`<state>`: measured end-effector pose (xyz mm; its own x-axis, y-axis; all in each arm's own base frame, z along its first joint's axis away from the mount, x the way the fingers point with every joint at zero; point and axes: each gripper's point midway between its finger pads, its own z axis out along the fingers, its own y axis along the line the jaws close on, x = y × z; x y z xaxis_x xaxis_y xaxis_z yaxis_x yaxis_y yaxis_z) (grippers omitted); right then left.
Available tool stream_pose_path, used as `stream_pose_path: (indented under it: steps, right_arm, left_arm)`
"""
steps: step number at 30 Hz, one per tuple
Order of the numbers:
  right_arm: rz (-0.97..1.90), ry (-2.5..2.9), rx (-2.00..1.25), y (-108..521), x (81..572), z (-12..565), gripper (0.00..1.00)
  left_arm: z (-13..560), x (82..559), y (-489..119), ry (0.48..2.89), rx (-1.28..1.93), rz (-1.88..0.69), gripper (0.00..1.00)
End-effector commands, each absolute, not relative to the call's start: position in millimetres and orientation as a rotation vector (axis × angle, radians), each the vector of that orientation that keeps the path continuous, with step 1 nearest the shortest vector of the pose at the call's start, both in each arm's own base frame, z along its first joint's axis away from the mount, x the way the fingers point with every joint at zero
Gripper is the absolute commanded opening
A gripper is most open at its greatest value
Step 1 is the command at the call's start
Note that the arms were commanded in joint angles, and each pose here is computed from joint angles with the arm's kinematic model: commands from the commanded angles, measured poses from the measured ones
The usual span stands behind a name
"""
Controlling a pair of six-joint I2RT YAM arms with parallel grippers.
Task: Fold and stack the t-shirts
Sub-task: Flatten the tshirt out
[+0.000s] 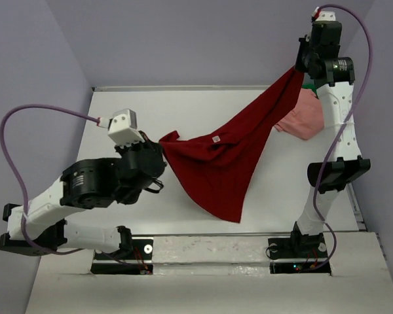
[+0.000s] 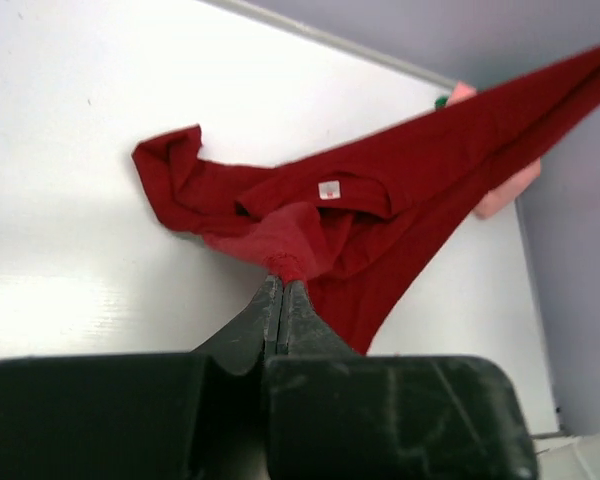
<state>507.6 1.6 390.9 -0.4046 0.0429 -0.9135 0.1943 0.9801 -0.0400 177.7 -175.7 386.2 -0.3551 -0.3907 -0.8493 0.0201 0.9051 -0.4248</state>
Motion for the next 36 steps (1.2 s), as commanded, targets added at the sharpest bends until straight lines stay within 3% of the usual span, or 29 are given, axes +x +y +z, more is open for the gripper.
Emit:
stream_pose_path:
  steps: [1,14,19,23,32,34,35,36]
  right_arm:
    - [-0.326,1.758,0.296,-45,465,473,0.00]
    - [-0.303,1.843,0.302,-43,463,448,0.00]
    - [-0.304,1.905,0.290,-33,461,425,0.00]
    - [-0.316,1.913,0.271,-26,460,422,0.00]
    - [-0.312,1.921,0.252,-24,465,420,0.00]
    - [-0.310,1.932,0.242,-20,469,415,0.00]
    - [-0.303,1.940,0.235,-18,471,412,0.00]
    - [-0.306,1.943,0.234,-18,471,411,0.00]
  left_arm:
    - [426,189,-128,1.751,-0.417,-0.420,0.00]
    - [411,225,-91,1.765,-0.468,-0.100,0.00]
    - [355,277,-94,1.890,-0.469,0.097,0.00]
    - [304,322,-104,2.000,-0.435,0.071,0.00]
    - [223,375,-79,2.144,-0.513,0.197,0.00]
    - [210,379,-75,2.173,-0.532,0.188,0.21]
    - [203,384,-77,2.185,-0.539,0.173,0.39]
    - [201,385,-78,2.191,-0.535,0.170,0.84]
